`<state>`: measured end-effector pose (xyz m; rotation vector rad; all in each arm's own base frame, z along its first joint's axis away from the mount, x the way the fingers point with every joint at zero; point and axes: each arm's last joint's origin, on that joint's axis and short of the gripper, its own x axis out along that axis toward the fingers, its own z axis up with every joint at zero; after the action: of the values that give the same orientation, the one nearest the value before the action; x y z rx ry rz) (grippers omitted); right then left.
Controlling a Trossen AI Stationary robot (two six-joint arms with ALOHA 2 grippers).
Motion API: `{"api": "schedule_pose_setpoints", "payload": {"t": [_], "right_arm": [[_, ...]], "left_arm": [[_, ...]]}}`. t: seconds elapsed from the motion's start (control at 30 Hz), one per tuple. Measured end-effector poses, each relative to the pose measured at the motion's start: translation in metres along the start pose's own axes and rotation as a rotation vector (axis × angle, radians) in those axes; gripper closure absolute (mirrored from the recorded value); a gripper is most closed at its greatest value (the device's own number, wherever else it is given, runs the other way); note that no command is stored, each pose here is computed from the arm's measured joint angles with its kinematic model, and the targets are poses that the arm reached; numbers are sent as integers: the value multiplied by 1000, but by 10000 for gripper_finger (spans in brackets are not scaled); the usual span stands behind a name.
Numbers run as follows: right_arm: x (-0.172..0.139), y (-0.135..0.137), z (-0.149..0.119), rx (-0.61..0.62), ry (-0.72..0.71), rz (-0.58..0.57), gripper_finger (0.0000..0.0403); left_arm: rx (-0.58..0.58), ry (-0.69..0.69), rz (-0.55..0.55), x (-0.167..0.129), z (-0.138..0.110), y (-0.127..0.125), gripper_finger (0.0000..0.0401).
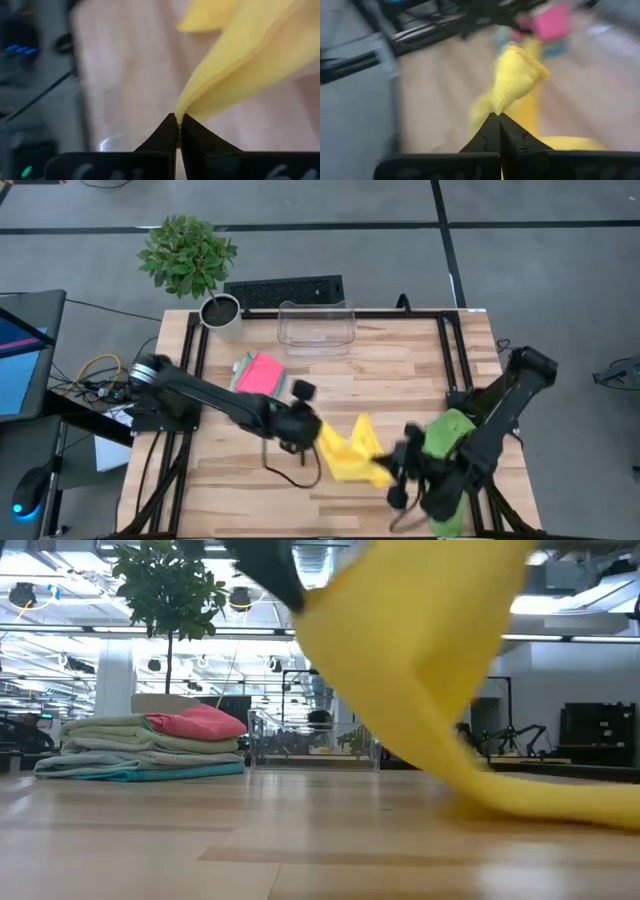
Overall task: Fold microfiber towels
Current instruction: Fold the yellow microfiber cloth
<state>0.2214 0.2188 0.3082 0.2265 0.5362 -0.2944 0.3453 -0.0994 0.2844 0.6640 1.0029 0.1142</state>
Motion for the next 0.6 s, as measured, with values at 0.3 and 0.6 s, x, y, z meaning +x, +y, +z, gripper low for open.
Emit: {"api": "schedule_pose_setpoints", "payload": {"t": [0.3, 0.6], "right_arm": [[-12, -82, 53, -102, -146, -349, 393], [-14, -131, 97, -175, -219, -535, 393]], "left_arm": [[-260, -112, 321, -95, -44, 74, 401], [-307, 7, 425, -78, -68, 124, 401]]}}
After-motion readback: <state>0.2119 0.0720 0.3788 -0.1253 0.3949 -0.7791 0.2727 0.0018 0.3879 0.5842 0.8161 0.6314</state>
